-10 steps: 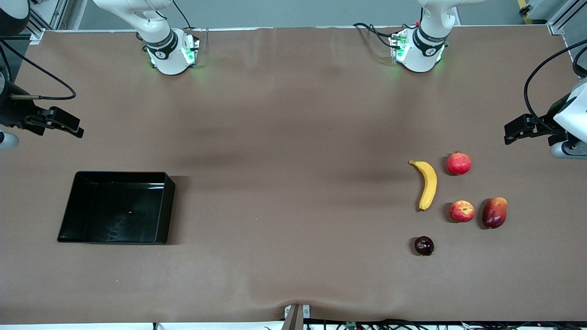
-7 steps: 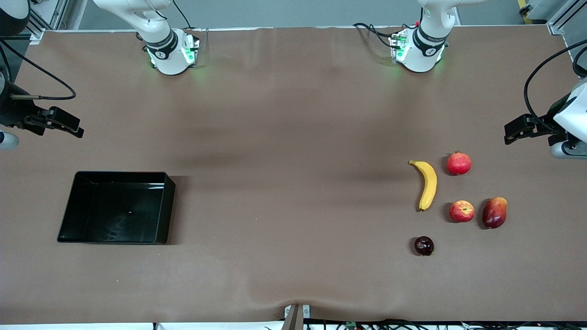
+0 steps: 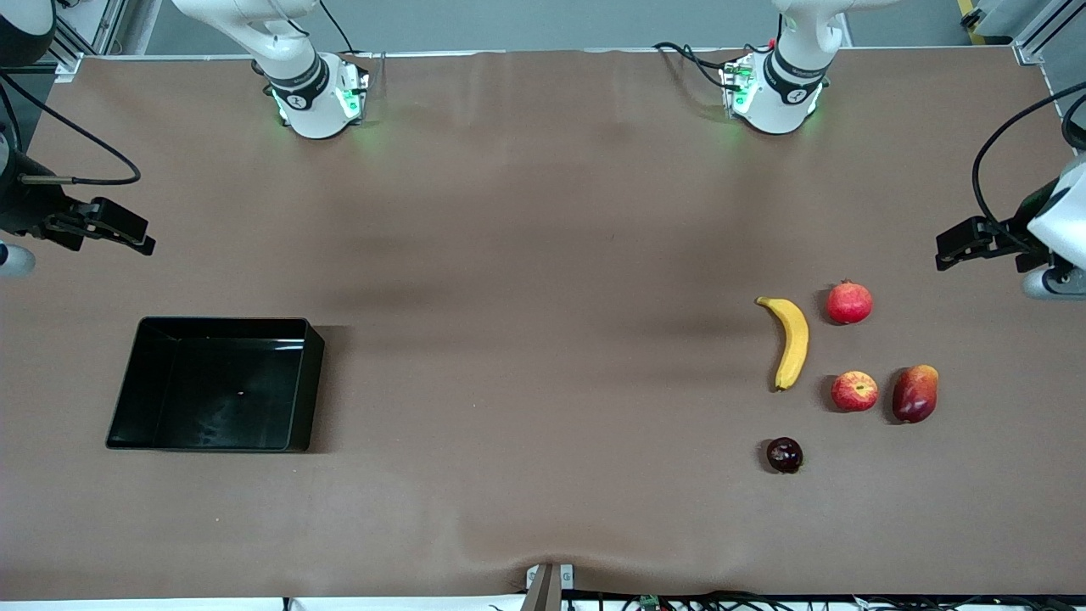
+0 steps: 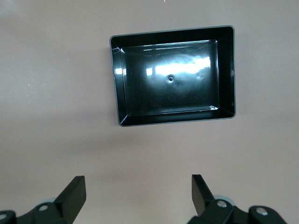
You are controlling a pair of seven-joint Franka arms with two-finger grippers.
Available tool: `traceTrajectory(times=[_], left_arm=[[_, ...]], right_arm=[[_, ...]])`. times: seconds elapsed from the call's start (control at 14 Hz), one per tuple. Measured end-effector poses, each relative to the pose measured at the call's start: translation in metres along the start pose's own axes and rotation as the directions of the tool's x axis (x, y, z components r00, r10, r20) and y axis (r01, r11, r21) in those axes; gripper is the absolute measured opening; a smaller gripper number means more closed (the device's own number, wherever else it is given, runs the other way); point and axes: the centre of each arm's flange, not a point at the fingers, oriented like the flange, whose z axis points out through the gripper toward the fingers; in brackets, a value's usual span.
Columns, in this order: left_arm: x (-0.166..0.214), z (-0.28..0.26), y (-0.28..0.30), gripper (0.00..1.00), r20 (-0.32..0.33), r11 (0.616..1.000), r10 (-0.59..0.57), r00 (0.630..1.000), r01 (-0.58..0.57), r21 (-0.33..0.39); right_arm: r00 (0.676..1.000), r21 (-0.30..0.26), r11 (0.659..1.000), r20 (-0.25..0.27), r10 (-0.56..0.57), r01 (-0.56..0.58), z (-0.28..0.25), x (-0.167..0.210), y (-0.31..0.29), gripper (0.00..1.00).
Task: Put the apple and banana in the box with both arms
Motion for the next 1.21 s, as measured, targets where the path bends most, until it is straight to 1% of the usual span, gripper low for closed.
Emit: traceTrajectory(times=[0.21, 0.36, 0.5, 0.57, 0.78, 1.07, 1.21], left_arm=[[0.009, 0.019, 0.001, 1.00, 0.031, 0.999, 0.040, 0.999, -0.040, 0.000], [0.015, 0.031, 0.003, 1.00, 0.053, 0.998, 0.053, 0.997, -0.055, 0.028], [0.023, 0.048, 0.002, 1.00, 0.072, 0.998, 0.056, 0.996, -0.058, 0.035], [0.029, 0.057, 0.000, 1.00, 0.073, 0.998, 0.054, 0.996, -0.057, 0.032], [0.050, 0.087, -0.008, 1.00, 0.044, 0.998, 0.049, 0.998, -0.050, 0.026], [0.077, 0.152, -0.024, 1.00, 0.046, 0.999, 0.032, 0.998, -0.032, 0.009], [0.090, 0.183, -0.030, 1.00, 0.032, 1.000, 0.027, 0.999, -0.027, 0.001]], right_arm=[[1.000, 0.000, 1.000, 0.000, 0.000, 0.000, 0.000, 0.000, 0.000, 1.00], [1.000, 0.000, 1.000, 0.000, 0.000, 0.000, 0.000, 0.000, 0.000, 1.00], [1.000, 0.000, 1.000, 0.000, 0.000, 0.000, 0.000, 0.000, 0.000, 1.00], [1.000, 0.000, 1.000, 0.000, 0.000, 0.000, 0.000, 0.000, 0.000, 1.00], [1.000, -0.001, 1.000, 0.005, 0.000, 0.000, 0.003, 0.001, 0.000, 1.00], [1.000, -0.003, 1.000, 0.026, 0.000, 0.000, 0.015, 0.008, -0.001, 1.00], [0.999, -0.004, 1.000, 0.039, -0.004, 0.005, 0.022, 0.011, -0.004, 1.00]])
